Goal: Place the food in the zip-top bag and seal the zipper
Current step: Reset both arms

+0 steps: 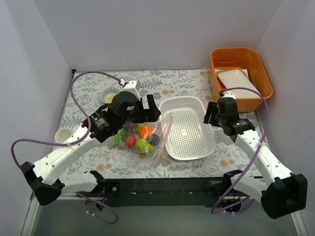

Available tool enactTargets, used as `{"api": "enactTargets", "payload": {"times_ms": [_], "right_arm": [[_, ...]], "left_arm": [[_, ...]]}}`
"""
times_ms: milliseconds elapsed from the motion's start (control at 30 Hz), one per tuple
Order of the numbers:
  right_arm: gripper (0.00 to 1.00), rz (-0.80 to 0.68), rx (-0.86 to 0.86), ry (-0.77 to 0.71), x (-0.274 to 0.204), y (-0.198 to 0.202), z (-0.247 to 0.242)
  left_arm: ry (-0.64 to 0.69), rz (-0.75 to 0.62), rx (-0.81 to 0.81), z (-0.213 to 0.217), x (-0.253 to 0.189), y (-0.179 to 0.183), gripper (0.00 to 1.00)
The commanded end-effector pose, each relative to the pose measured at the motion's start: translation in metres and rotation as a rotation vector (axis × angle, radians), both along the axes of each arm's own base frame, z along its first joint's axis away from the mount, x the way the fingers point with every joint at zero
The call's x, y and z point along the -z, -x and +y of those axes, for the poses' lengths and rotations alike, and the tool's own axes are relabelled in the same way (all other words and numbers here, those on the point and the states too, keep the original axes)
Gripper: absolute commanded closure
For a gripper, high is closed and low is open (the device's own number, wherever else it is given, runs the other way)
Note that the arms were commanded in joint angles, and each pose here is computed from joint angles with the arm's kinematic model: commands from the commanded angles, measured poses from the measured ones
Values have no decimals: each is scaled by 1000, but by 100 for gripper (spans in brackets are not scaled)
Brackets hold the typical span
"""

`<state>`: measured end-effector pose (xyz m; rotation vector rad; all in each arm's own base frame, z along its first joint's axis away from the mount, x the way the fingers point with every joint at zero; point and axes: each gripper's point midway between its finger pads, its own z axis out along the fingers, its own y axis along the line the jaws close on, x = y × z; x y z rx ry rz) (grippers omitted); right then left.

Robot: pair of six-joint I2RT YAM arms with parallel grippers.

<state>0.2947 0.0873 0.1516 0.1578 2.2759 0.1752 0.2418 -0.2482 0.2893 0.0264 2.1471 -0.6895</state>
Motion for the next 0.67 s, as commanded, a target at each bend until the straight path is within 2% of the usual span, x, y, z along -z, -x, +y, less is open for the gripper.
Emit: {"api": "enactTargets", "payload": {"times_ms": [0,100,133,167,233,267,467,633], "right_arm": [[29,-26,1,9,-6,5,-15],[24,-26,21,18,-4,7,-25],[23,-18,29,18,0,9,-28],[23,-18,27,16,1,10,-29],[19,-14,37,18,3,11,-33],[19,-8,41,22,5,12,-35],[16,4,62,40,13,14,-47],[16,-5,106,66,15,13,-58]], "left_arm": [[-148,-42,85,-2,6,-18,2],[-163,-27,47,12,14,-47,2],[-109,4,99,9,14,-49,2],[-63,6,43,31,10,-72,2],[12,23,67,42,6,-83,2],[29,2,2,65,2,-101,2],[-69,-16,-221,133,19,-143,2],[-115,-5,-292,157,47,-151,2]]}}
